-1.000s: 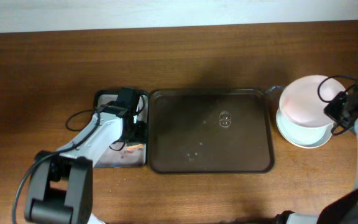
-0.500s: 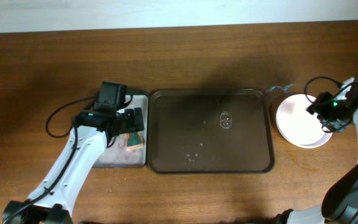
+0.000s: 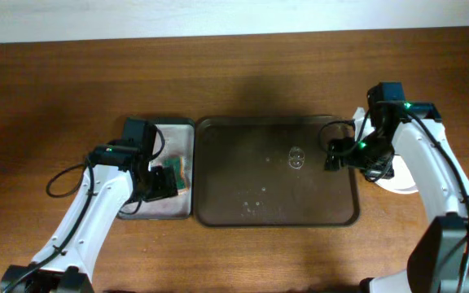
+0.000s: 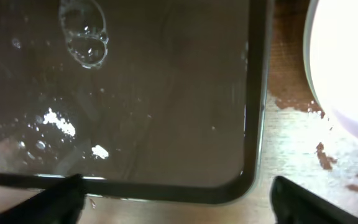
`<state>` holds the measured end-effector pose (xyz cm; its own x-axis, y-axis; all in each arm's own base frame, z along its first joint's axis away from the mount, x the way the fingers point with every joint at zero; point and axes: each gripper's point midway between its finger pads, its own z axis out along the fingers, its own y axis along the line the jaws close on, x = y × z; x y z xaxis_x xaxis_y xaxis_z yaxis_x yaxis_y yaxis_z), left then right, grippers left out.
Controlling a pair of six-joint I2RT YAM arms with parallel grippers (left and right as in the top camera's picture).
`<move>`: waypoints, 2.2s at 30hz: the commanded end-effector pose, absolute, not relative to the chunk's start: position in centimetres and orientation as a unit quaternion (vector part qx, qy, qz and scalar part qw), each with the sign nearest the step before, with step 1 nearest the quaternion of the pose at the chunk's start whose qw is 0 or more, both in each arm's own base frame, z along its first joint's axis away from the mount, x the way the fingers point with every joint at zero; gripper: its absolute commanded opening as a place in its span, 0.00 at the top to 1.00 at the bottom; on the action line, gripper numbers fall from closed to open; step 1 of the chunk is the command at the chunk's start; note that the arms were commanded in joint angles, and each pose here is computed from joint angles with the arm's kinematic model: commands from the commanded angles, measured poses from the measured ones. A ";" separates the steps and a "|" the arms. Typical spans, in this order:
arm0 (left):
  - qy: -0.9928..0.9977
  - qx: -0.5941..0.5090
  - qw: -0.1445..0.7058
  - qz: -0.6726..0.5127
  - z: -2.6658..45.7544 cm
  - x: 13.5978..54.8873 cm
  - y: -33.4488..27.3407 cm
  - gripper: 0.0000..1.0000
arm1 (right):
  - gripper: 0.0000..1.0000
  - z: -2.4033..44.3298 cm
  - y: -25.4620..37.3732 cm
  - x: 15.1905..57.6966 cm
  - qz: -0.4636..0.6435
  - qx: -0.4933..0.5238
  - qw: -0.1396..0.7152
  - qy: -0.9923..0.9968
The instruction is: Clean dirty plates on tray and stack at the side
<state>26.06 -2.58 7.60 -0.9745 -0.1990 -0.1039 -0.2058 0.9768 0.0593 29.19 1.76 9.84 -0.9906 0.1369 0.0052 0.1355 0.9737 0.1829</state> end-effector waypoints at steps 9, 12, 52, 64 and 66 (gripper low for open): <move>0.963 -0.076 0.256 -0.045 14.3 23.4 -4.3 0.00 | 0.01 18.6 0.8 24.3 0.052 0.047 0.277 0.958; 0.937 -0.074 0.335 -0.071 16.6 22.6 -4.3 0.01 | 0.01 22.2 0.9 22.8 0.054 0.041 0.361 0.930; 0.907 -0.075 0.404 -0.093 19.6 21.5 -3.9 0.01 | 0.01 21.7 2.1 24.0 0.060 -0.021 0.745 0.665; 0.907 -0.075 0.404 -0.093 19.6 21.5 -3.9 0.01 | 0.02 15.8 2.3 24.5 0.064 -0.021 0.679 0.731; 0.907 -0.075 0.404 -0.093 19.6 21.5 -3.9 0.01 | 0.01 15.8 2.3 24.5 0.064 -0.021 0.679 0.731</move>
<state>21.54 -3.83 19.79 -0.6610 -0.2037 -0.7222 -0.0600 0.9737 -0.2198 24.57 1.85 15.89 -0.0772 0.0650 -0.9949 -0.0950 0.9928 0.0723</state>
